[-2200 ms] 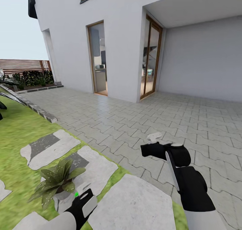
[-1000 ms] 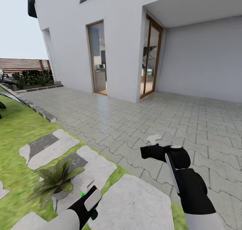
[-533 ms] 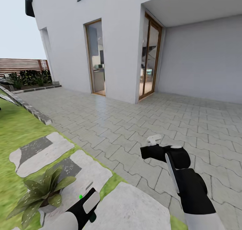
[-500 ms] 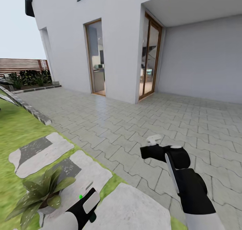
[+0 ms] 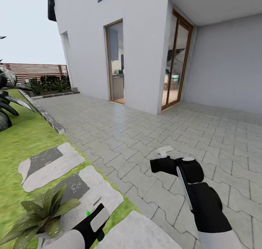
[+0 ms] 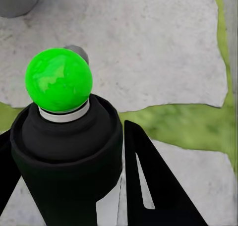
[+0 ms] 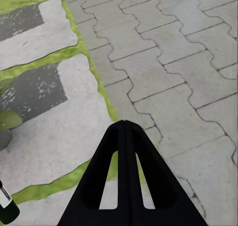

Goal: Pick up the pesticide atomizer in the garden and spray insectifuge to fully cover both potted plants in the garden.

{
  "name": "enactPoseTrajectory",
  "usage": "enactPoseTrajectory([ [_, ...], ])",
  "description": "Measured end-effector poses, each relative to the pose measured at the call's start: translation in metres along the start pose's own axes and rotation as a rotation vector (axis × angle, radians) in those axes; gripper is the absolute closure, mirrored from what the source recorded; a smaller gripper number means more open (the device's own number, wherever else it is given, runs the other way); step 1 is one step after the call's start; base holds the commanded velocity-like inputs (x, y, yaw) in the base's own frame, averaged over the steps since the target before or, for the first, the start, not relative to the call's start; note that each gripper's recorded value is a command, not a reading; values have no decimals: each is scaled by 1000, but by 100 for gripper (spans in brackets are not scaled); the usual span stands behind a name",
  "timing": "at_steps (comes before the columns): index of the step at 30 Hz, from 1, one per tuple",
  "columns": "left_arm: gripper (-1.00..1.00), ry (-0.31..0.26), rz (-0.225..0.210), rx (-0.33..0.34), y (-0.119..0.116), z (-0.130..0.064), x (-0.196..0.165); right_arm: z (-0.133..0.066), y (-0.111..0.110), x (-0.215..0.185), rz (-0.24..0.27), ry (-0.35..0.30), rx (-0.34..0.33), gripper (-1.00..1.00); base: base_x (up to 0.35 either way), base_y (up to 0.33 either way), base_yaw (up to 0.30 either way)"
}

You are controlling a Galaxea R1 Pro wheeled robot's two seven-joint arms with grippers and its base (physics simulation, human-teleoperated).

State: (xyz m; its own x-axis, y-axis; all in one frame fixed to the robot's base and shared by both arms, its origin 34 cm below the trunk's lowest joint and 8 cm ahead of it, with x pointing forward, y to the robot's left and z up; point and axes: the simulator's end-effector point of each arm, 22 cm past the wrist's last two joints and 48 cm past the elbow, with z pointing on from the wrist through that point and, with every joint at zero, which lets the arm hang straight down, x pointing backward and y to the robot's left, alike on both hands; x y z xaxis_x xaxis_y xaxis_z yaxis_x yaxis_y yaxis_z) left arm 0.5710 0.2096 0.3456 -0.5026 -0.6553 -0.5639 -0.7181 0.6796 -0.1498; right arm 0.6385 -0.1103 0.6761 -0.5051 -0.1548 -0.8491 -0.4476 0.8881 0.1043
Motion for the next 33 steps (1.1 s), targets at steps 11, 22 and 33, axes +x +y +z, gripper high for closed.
enactPoseTrajectory([
  [11, 100, -7, 1, 13, -4, -2, -3, 0, -1, 1, 1, 2, 1, 100, 145, -226, 292],
  [22, 100, -2, 6, 22, -7, -3, -1, 0, -1, 0, -1, 0, 1, 100, 176, -69, 158],
  [33, 100, 0, 10, 24, -8, -4, 0, 0, 0, 0, -1, 0, 2, 100, 226, -266, 27],
])
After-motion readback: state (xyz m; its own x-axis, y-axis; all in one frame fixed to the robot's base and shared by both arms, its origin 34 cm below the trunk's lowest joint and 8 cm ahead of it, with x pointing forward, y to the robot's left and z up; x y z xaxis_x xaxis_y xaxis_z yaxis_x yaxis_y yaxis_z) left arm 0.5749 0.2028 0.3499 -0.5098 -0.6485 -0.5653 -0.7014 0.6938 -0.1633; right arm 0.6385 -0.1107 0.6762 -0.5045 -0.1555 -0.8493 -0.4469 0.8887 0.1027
